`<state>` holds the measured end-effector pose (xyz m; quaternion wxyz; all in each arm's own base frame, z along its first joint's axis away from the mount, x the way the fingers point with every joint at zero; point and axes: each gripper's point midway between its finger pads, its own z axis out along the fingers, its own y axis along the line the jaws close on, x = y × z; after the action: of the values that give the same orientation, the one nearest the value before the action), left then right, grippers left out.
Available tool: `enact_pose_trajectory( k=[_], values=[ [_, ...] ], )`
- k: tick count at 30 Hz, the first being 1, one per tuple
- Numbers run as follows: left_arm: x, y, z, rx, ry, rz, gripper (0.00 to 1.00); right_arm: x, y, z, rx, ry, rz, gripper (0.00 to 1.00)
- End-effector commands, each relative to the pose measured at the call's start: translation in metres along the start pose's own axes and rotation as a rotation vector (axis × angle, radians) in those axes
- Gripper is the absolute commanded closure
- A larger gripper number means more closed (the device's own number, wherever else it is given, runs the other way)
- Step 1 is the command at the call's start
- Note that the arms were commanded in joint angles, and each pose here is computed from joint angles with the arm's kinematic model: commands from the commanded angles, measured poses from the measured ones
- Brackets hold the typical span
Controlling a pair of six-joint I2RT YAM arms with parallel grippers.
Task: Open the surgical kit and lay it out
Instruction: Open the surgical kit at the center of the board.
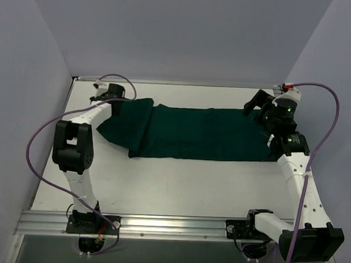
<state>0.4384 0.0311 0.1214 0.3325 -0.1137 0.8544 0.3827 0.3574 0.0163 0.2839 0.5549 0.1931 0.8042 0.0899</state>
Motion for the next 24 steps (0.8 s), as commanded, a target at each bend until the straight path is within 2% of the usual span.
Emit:
enact_pose_trajectory(
  k=[1,7,11,15,22,24],
  values=[
    [-0.003,0.079,0.022,-0.169,0.036,-0.084,0.98,0.003,0.014,0.006,-0.064,0.013,-0.021,0.06],
    [0.033,0.147,0.08,-0.378,0.158,-0.114,0.98,0.007,0.019,0.005,-0.087,0.021,-0.033,0.06],
    [0.043,0.168,0.095,-0.428,0.189,-0.12,0.98,0.011,0.02,0.007,-0.09,0.034,-0.045,0.06],
    [0.051,0.18,0.098,-0.445,0.207,-0.15,0.98,0.018,0.019,0.011,-0.086,0.053,-0.05,0.06],
    [0.089,0.194,0.106,-0.469,0.291,-0.2,0.97,0.024,0.015,0.015,-0.068,0.075,-0.058,0.05],
    [0.095,0.195,0.107,-0.465,0.296,-0.21,0.94,0.025,0.013,0.016,-0.059,0.075,-0.06,0.05]
  ],
)
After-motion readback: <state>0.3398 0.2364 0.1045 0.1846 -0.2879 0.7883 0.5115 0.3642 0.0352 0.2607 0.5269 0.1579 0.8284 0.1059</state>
